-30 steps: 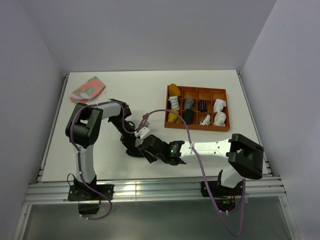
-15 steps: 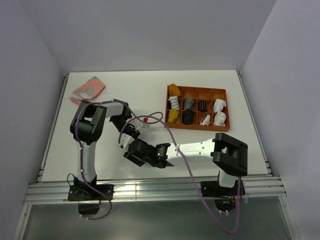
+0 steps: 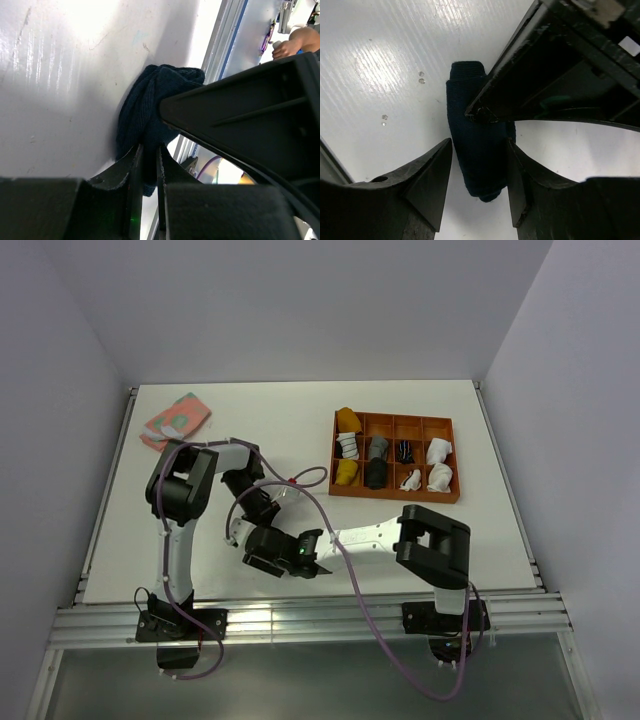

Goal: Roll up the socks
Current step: Roll the sock at the center of the board, then pick up the sock at the center of the board.

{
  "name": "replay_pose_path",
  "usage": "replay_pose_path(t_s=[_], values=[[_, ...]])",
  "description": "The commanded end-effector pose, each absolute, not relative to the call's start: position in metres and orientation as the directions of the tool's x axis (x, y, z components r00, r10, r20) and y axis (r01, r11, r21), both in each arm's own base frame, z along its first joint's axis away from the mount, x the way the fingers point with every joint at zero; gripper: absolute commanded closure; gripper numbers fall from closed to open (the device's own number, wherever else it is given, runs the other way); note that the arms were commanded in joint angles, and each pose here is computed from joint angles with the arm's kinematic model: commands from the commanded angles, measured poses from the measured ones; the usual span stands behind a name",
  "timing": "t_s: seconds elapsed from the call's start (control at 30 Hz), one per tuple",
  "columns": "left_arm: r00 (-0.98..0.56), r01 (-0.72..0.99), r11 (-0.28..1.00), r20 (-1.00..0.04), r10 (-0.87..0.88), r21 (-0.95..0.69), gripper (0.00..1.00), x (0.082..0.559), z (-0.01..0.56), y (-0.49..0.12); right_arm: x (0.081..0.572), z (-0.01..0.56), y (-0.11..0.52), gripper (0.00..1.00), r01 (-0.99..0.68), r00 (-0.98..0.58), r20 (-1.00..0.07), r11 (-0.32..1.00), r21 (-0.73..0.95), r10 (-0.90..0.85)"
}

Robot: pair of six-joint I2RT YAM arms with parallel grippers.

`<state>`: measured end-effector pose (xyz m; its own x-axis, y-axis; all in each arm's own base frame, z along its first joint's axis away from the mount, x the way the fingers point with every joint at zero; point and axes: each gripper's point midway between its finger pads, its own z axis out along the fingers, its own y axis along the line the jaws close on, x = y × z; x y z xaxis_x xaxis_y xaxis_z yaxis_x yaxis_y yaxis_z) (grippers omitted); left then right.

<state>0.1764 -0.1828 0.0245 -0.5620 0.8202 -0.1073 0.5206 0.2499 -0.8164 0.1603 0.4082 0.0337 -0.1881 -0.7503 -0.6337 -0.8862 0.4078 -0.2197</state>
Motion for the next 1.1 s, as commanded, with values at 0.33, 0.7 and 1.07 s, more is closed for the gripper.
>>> replay_pose_path(t_s=[0.33,0.7,1.07], values=[[-0.509,0.558,0.253,-0.085,0.857,-0.79,0.87,0.185,0.015,-0.175,0.152,0.007,0.412,0.47,-0.911,-0.202,-0.574,0.367,-0.187,-0.793],[-0.526,0.586,0.233,-0.145,0.838,-0.776,0.77,0.197,0.027,-0.185,0.16,-0.013,0.401,0.77,-0.905,-0.303,-0.541,0.415,-0.095,-0.785],[-0.668,0.641,0.251,-0.366,0.648,-0.725,0.68,0.267,0.089,-0.201,0.161,-0.012,0.392,1.0,-0.883,-0.399,-0.547,0.468,0.014,-0.736]])
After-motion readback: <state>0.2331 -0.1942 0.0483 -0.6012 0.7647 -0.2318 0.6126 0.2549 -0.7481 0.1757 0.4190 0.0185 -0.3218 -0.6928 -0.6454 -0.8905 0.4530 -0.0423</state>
